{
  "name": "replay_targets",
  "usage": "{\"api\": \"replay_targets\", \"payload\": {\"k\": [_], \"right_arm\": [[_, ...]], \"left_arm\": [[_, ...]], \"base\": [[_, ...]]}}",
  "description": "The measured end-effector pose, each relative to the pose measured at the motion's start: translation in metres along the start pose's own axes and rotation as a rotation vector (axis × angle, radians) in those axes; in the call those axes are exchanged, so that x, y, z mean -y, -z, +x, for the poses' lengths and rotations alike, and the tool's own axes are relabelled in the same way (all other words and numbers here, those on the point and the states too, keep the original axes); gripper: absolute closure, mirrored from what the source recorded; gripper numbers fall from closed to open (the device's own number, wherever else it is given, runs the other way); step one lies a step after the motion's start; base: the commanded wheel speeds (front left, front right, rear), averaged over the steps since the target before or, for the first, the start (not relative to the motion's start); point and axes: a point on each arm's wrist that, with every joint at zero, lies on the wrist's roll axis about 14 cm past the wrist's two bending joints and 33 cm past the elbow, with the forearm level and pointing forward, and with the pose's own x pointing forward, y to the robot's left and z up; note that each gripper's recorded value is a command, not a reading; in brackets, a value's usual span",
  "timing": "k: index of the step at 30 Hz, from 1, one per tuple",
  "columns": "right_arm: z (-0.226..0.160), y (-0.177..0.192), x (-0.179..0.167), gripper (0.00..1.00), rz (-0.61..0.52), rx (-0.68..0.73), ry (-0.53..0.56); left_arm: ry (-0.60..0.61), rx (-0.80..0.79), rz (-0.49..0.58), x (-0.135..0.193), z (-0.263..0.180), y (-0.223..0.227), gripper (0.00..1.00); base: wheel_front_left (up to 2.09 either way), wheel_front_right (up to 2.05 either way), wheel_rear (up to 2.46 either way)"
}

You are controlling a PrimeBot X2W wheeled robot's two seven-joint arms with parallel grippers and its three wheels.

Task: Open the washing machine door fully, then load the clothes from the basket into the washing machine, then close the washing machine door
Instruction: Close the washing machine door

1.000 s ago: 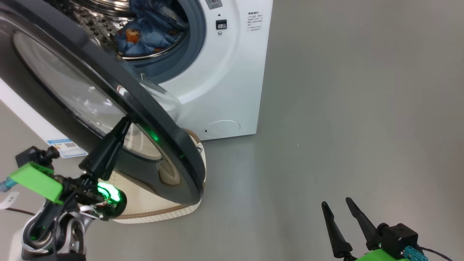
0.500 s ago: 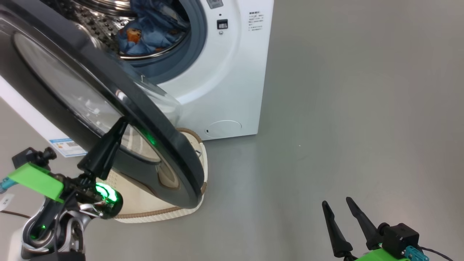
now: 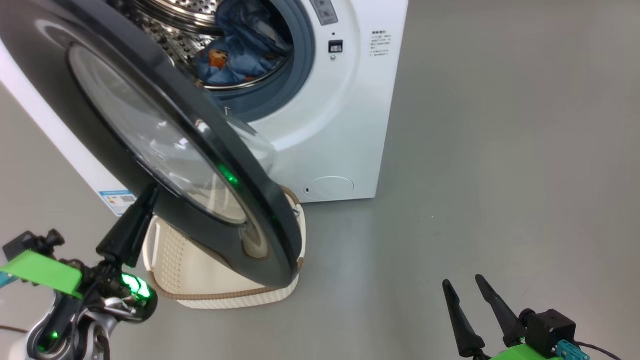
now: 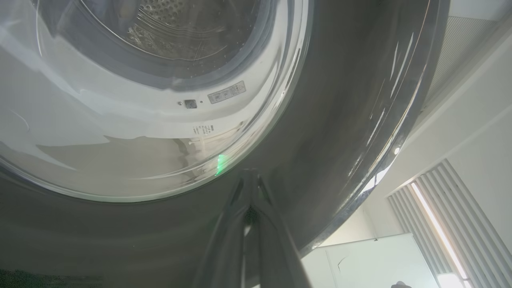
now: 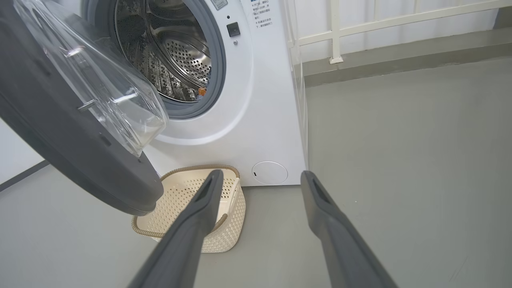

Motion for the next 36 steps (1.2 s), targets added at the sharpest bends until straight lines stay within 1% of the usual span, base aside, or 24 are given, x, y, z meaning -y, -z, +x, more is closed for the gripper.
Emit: {"api": "replay_targets", "payload": {"k": [12,13,15,16,17,20,25,29,34,36], "right_arm": [[0.003,-0.004,-0.011,0.0,-0.001,0.011,-0.034],[0.003,-0.004,-0.011,0.0,0.004,0.012,-0.034],[0.003,-0.004,-0.012,0.0,0.006,0.013,-0.036],[0.003,-0.004,-0.012,0.0,0.006,0.013,-0.037],[0.004,-0.004,-0.012,0.0,0.006,0.013,-0.038],[0.004,-0.005,-0.013,0.0,0.006,0.014,-0.041],[0.005,-0.005,-0.015,0.0,0.005,0.014,-0.046],[0.005,-0.005,-0.016,0.0,0.005,0.015,-0.051],[0.005,-0.006,-0.018,0.0,0.005,0.018,-0.056],[0.005,-0.006,-0.018,0.0,0.005,0.018,-0.057]], "left_arm": [[-0.008,0.09,0.015,0.003,-0.022,-0.015,1.0],[-0.016,0.105,0.013,0.0,-0.026,-0.017,0.86],[-0.031,0.122,0.008,-0.005,-0.031,-0.019,0.54],[-0.037,0.133,0.009,-0.006,-0.033,-0.02,0.02],[-0.042,0.14,0.013,-0.007,-0.034,-0.022,0.0],[-0.051,0.178,0.019,-0.009,-0.04,-0.028,0.0],[-0.049,0.291,0.107,0.002,-0.047,-0.049,0.0],[-0.043,0.364,0.198,0.015,-0.051,-0.061,0.0],[-0.048,0.435,0.339,0.029,-0.056,-0.071,0.0],[-0.062,0.463,0.425,0.033,-0.058,-0.074,0.0]], "base": [[0.0,0.0,0.0],[0.0,0.0,0.0],[0.0,0.0,0.0],[0.0,0.0,0.0],[0.0,0.0,0.0],[0.0,0.0,0.0],[0.0,0.0,0.0],[0.0,0.0,0.0],[0.0,0.0,0.0],[0.0,0.0,0.0]]}}
